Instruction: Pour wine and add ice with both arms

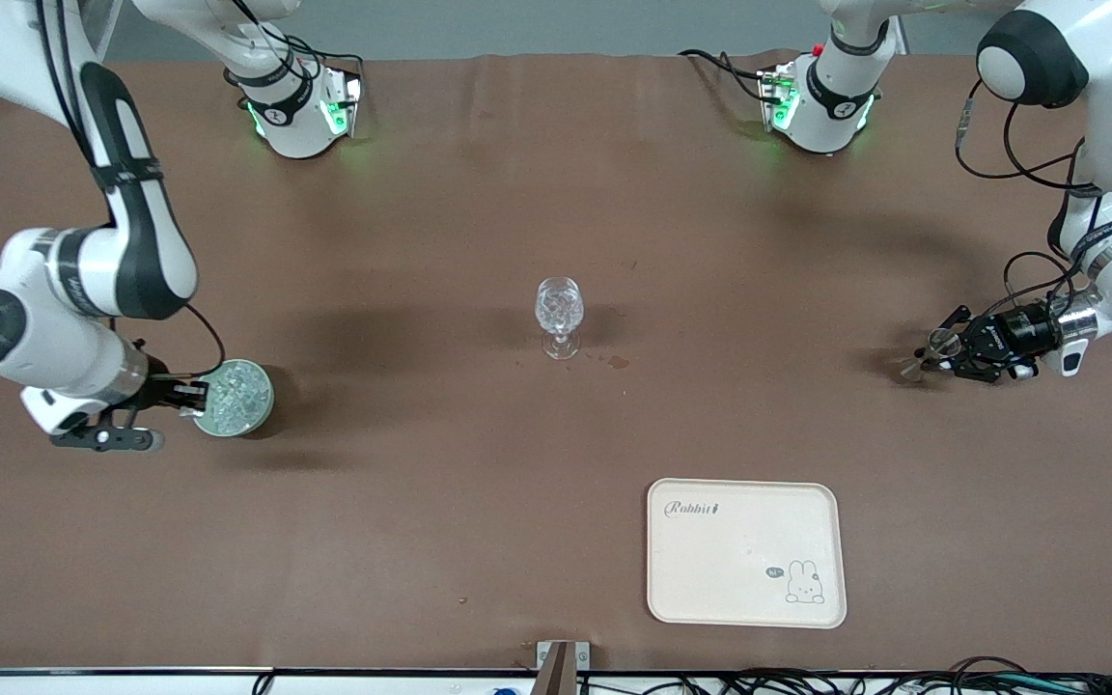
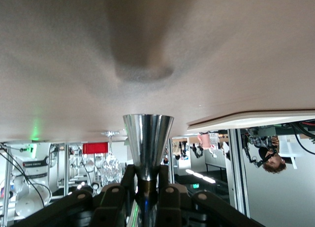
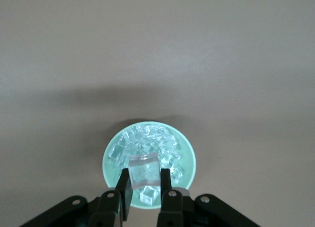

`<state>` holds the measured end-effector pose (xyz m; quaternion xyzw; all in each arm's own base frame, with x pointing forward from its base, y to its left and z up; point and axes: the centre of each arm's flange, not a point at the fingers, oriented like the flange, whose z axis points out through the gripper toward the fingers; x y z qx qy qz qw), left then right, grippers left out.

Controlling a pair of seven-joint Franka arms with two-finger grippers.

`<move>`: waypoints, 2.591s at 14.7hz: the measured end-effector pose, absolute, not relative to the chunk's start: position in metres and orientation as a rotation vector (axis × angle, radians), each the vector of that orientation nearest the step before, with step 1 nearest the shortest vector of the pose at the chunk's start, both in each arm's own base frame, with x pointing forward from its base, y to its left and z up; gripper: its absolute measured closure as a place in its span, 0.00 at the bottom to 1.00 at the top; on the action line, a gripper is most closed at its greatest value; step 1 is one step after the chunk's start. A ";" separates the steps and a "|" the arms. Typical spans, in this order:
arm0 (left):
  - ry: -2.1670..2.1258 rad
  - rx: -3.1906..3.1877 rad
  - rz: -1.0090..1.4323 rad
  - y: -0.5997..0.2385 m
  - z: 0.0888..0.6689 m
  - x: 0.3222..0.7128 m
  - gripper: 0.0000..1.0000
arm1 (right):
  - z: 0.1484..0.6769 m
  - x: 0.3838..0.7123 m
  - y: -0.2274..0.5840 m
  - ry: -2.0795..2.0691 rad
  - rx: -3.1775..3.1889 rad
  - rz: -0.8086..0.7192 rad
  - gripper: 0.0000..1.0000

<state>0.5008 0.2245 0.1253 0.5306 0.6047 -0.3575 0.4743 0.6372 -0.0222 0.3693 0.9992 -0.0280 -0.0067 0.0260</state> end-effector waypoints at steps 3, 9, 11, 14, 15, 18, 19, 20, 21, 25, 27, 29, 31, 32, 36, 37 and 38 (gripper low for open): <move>1.462 1.263 -0.927 0.216 0.133 0.510 0.78 | 0.453 0.636 -0.035 -0.125 3.092 0.075 0.73; 1.430 1.238 -1.043 0.172 0.213 0.569 0.78 | 0.592 0.597 -0.046 -0.168 3.101 0.060 0.73; 1.399 1.267 -1.058 0.151 0.247 0.582 0.78 | 0.615 0.583 -0.049 -0.180 3.104 0.070 0.73; 1.340 1.374 -1.098 0.116 0.288 0.589 0.78 | 0.619 0.577 -0.051 -0.185 3.105 0.065 0.73; 1.305 1.426 -1.110 0.101 0.303 0.590 0.78 | 0.618 0.577 -0.051 -0.185 3.106 0.060 0.73; 1.192 1.529 -1.142 0.049 0.341 0.595 0.79 | 0.617 0.576 -0.051 -0.186 3.106 0.043 0.73; 1.166 1.543 -1.156 0.035 0.346 0.595 0.79 | 0.616 0.576 -0.051 -0.186 3.106 0.039 0.73; 1.143 1.554 -1.170 0.022 0.348 0.596 0.79 | 0.616 0.576 -0.051 -0.186 3.106 0.038 0.73; 1.128 1.564 -1.179 0.009 0.347 0.597 0.79 | 0.616 0.575 -0.051 -0.186 3.106 0.037 0.73; 1.139 1.611 -1.204 -0.062 0.346 0.606 0.79 | 0.616 0.575 -0.051 -0.185 3.107 0.028 0.73; 1.151 1.680 -1.214 -0.112 0.353 0.605 0.79 | 0.616 0.575 -0.051 -0.185 3.107 0.028 0.73; 1.156 1.725 -1.208 -0.156 0.361 0.600 0.79 | 0.616 0.575 -0.051 -0.186 3.107 0.028 0.73; 1.179 1.751 -1.189 -0.193 0.357 0.592 0.79 | 0.616 0.574 -0.053 -0.192 3.106 0.027 0.73; 1.193 1.764 -1.177 -0.208 0.352 0.587 0.79 | 0.616 0.574 -0.056 -0.199 3.106 0.026 0.73; 1.274 1.803 -1.112 -0.256 0.331 0.571 0.79 | 0.614 0.573 -0.061 -0.213 3.107 0.018 0.73; 1.289 1.824 -1.095 -0.269 0.325 0.567 0.79 | 0.614 0.573 -0.060 -0.209 3.107 0.017 0.73; 1.302 1.847 -1.083 -0.281 0.318 0.563 0.79 | 0.614 0.573 -0.058 -0.205 3.108 0.017 0.73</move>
